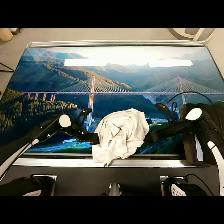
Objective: Fold the shirts.
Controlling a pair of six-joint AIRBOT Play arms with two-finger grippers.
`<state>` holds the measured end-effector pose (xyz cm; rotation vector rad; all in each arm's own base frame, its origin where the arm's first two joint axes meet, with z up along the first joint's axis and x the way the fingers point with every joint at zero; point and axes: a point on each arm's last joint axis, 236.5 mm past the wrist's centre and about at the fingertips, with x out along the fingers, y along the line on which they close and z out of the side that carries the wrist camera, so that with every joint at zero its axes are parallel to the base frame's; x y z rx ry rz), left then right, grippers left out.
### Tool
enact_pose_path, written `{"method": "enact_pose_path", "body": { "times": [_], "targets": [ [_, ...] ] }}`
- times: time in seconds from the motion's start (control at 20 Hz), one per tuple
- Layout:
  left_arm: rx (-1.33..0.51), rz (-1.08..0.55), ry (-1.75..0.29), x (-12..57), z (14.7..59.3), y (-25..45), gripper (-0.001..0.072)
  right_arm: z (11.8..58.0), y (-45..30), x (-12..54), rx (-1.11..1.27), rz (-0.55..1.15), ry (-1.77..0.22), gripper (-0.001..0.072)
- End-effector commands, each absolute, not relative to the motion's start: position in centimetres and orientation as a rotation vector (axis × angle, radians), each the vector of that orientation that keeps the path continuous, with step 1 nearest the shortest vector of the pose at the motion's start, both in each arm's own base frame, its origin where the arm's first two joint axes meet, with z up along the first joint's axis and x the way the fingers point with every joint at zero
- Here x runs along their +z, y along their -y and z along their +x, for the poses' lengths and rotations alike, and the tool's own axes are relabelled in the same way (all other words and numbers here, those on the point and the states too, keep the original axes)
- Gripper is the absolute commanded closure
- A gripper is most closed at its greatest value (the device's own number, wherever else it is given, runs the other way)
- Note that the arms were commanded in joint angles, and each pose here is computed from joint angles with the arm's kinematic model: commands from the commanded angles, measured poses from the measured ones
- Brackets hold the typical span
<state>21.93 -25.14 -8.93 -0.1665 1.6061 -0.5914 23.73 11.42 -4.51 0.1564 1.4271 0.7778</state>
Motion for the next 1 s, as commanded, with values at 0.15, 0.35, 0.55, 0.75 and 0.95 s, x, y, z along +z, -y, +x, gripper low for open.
{"method": "enact_pose_path", "body": {
  "times": [0.15,0.35,0.55,0.75,0.95],
  "targets": [
    [-0.525,-0.329,-1.589,-10.4,22.7,27.4,0.0644,26.2,-13.1,-6.1,0.701,0.313,-1.303,0.0022],
    [-0.536,-0.344,-1.539,-9.0,24.7,27.8,0.0681,25.7,-15.9,-6.4,0.773,0.432,-1.343,0.0205],
    [-0.575,-0.273,-1.431,-5.4,27.4,27.6,0.0683,25.0,-17.0,-6.0,0.86,0.359,-1.358,0.0688],
    [-0.425,0.058,-1.049,7.1,35.5,21.0,0.0684,32.8,-10.7,3.6,0.743,-0.049,-1.114,0.0688],
    [-0.294,0.004,-0.436,34.1,38.4,14.0,0.0683,37.4,-6.2,32.3,0.454,-0.423,-0.417,0.0687]
  ]
}}
